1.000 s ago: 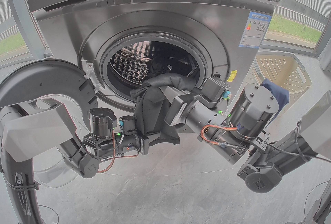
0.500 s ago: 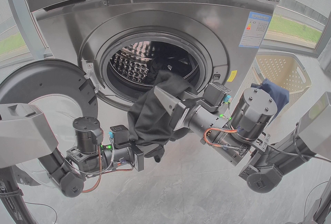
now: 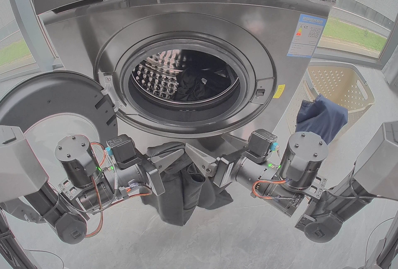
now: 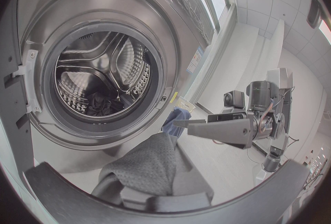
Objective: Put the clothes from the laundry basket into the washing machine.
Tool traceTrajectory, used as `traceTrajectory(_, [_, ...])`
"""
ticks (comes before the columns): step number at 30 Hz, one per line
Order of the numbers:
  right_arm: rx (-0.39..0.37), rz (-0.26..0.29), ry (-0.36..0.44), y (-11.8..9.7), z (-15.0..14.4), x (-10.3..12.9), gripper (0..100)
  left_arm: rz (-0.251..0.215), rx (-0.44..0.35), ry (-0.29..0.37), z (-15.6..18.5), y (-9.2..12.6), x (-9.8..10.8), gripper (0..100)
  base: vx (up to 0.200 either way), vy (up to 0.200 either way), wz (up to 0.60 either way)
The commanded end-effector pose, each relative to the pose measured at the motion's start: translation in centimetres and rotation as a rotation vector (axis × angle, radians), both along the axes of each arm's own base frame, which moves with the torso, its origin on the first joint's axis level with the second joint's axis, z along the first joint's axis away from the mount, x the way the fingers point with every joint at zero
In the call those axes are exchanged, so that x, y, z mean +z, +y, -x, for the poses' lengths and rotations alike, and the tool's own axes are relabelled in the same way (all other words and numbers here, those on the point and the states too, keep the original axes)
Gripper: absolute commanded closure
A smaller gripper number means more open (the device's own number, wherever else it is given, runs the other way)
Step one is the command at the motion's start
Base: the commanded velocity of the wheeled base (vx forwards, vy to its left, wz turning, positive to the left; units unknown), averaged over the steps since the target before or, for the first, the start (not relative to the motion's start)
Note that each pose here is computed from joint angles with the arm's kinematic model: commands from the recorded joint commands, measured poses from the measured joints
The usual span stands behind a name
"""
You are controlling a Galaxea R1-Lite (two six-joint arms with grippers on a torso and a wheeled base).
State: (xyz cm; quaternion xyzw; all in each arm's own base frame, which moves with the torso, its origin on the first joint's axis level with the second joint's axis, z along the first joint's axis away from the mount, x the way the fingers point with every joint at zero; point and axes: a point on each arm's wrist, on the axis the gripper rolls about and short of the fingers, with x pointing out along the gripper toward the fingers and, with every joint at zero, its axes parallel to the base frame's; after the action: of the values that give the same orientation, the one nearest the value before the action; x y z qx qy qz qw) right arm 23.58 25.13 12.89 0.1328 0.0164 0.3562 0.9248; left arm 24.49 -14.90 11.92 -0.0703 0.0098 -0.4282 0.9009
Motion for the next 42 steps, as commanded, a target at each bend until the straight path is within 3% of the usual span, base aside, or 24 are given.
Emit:
traceTrajectory(1, [-0.005,0.020,0.015,-0.3,0.2,-0.6,0,0.047,0.017,-0.004,0.2,0.2,1.1,100,0.000,0.000,0.00])
traceTrajectory(9, [-0.038,0.073,0.020,-1.1,-0.5,-1.6,0,0.102,0.100,-0.047,-1.1,-0.2,2.4,100,0.000,0.000,0.00])
traceTrajectory(27, [-0.088,0.142,0.029,-1.7,-2.6,-4.4,0,0.163,0.099,-0.094,-0.8,0.0,4.5,100,0.000,0.000,0.00])
traceTrajectory(42, [-0.090,0.098,-0.031,1.0,-5.8,-5.2,0,0.180,0.084,-0.103,-0.4,-0.1,5.0,100,0.000,0.000,0.00])
